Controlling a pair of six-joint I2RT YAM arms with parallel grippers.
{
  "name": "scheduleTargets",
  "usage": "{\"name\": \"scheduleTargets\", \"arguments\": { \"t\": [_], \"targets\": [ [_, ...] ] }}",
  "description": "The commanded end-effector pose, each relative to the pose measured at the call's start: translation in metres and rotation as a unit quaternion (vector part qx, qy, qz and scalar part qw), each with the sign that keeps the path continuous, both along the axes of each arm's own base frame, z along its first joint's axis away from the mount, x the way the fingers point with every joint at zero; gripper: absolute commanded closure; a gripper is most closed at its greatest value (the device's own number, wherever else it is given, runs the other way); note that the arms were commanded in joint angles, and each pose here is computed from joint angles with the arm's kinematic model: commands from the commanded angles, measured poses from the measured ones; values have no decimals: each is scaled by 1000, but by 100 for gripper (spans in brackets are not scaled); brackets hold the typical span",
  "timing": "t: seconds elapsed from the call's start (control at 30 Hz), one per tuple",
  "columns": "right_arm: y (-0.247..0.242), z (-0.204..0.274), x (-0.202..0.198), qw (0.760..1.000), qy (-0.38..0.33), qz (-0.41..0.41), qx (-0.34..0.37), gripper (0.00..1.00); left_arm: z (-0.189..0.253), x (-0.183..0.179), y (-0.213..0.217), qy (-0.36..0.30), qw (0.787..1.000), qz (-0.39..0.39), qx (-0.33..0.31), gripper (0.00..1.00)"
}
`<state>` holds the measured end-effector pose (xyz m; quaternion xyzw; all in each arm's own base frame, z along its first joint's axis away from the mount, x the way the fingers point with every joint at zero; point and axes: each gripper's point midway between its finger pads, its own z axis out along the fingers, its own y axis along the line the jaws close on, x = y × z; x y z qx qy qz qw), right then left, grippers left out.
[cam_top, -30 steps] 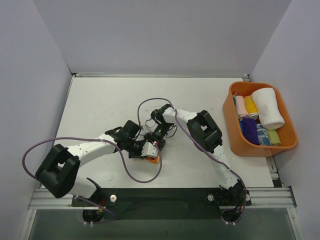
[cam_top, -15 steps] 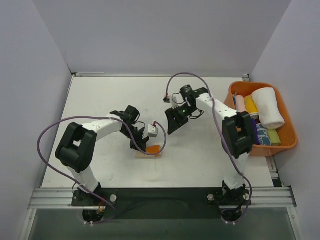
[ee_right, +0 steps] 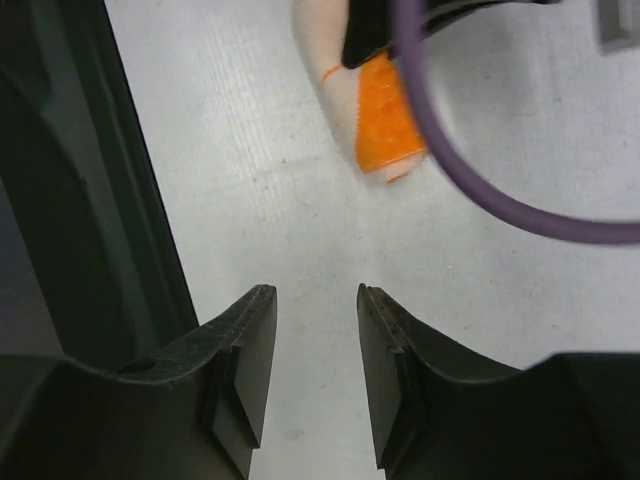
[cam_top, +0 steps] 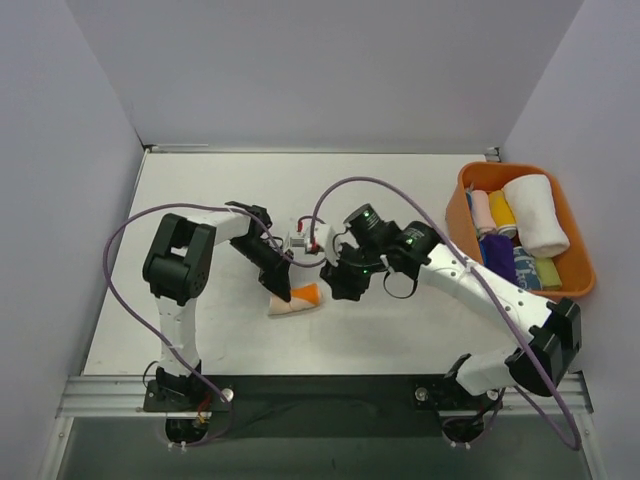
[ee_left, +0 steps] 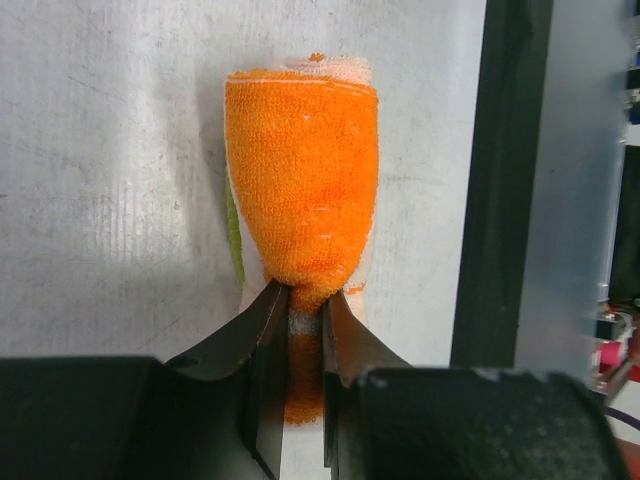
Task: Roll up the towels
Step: Roll the towel, then place the rolled towel into the container
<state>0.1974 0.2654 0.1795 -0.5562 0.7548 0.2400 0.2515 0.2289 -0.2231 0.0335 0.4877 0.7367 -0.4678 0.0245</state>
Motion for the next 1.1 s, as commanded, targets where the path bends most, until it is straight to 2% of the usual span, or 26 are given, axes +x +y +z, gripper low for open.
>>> {"name": "scheduleTargets", "arguments": {
  "t": [0.0,0.03,0.17,0.27,0.4,0.57,0.87,1.07],
  "targets": [
    [-5,-32,-5,993,-51,42,-101,61,-39,-9,28,24,996,-28,79,93],
    [1,-34,-5,990,-68,52,-113,56,-40,-10,28,29,996,-28,80,93],
    [33,-48,-2,978,-135,67,-146,48,-43,-9,31,47,995,-24,82,94],
    [59,-60,1,971,-172,71,-153,44,-43,-7,31,49,995,-22,80,94],
    [90,-88,4,967,-185,97,-148,39,-44,-5,31,58,995,-21,77,93],
    [107,-102,20,962,-214,89,-148,36,-43,-5,32,73,995,-22,71,94],
    [102,-146,26,954,-226,106,-165,36,-40,-7,32,100,993,-29,60,93],
    [97,-168,7,961,-182,139,-155,43,-40,-5,33,121,991,-29,55,93]
  ]
}}
